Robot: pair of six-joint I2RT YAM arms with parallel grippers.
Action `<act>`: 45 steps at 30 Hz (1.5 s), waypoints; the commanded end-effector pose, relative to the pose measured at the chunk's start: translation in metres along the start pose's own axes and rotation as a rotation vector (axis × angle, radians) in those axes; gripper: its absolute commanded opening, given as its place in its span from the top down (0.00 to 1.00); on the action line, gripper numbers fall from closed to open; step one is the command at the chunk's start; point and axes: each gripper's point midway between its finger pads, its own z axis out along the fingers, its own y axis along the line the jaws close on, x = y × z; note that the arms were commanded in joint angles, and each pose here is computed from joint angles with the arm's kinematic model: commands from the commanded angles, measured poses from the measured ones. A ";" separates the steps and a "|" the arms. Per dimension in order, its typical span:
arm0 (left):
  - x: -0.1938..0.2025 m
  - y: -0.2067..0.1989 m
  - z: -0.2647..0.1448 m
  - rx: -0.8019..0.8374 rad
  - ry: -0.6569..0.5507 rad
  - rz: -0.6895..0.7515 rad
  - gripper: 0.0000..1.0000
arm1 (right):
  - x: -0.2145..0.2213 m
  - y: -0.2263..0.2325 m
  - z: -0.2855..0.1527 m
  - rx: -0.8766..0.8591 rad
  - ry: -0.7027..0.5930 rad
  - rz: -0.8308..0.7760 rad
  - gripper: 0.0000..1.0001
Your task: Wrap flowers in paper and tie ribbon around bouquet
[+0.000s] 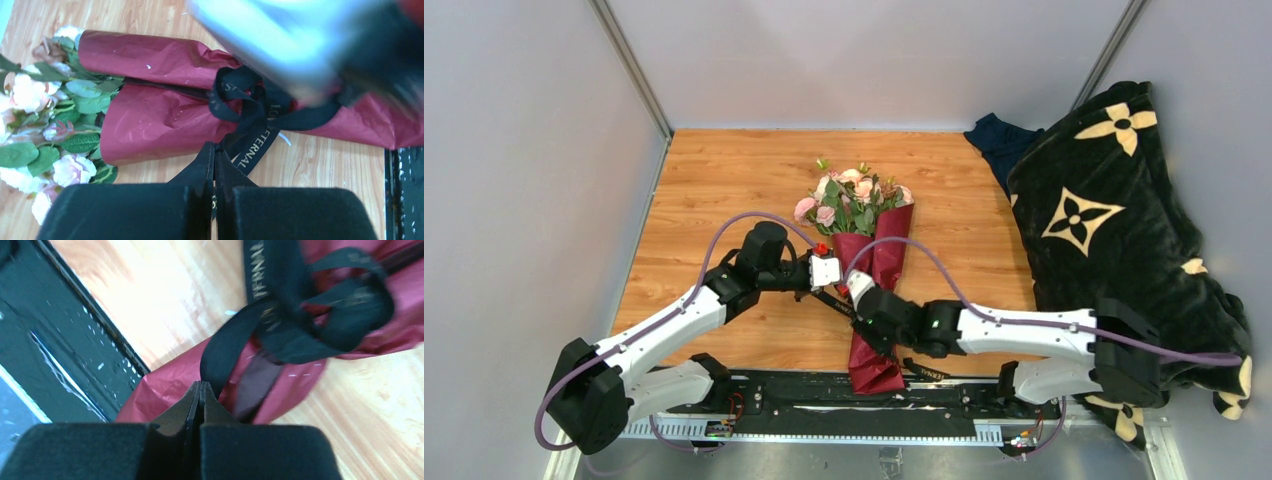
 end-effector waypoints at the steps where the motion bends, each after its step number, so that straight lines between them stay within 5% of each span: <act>1: 0.004 -0.021 -0.001 0.121 -0.013 0.154 1.00 | -0.037 -0.003 -0.026 -0.196 -0.108 0.178 1.00; 10: 0.007 -0.044 0.008 0.236 -0.037 0.273 1.00 | -0.047 -0.036 -0.037 -0.307 -0.220 0.380 1.00; 17: 0.022 -0.077 -0.001 0.384 -0.007 0.409 1.00 | -0.032 -0.056 -0.033 -0.290 -0.158 0.513 1.00; 28: 0.067 -0.083 -0.001 0.443 0.105 0.561 1.00 | -0.030 -0.064 -0.027 -0.263 -0.115 0.481 1.00; 30: 0.067 -0.086 -0.005 0.469 0.105 0.575 0.87 | -0.030 -0.064 -0.027 -0.264 -0.113 0.469 1.00; 33: 0.062 -0.086 -0.014 0.487 0.121 0.587 0.52 | -0.026 -0.062 -0.026 -0.276 -0.099 0.446 1.00; 37: 0.048 -0.085 -0.034 0.523 0.167 0.573 0.38 | -0.027 -0.057 -0.029 -0.311 -0.097 0.411 1.00; 41: 0.027 -0.062 -0.031 0.403 0.209 0.406 0.43 | -0.026 -0.057 -0.030 -0.314 -0.097 0.396 1.00; 45: -0.026 0.015 0.020 -0.018 0.074 -0.076 0.76 | -0.028 -0.058 -0.029 -0.312 -0.109 0.384 1.00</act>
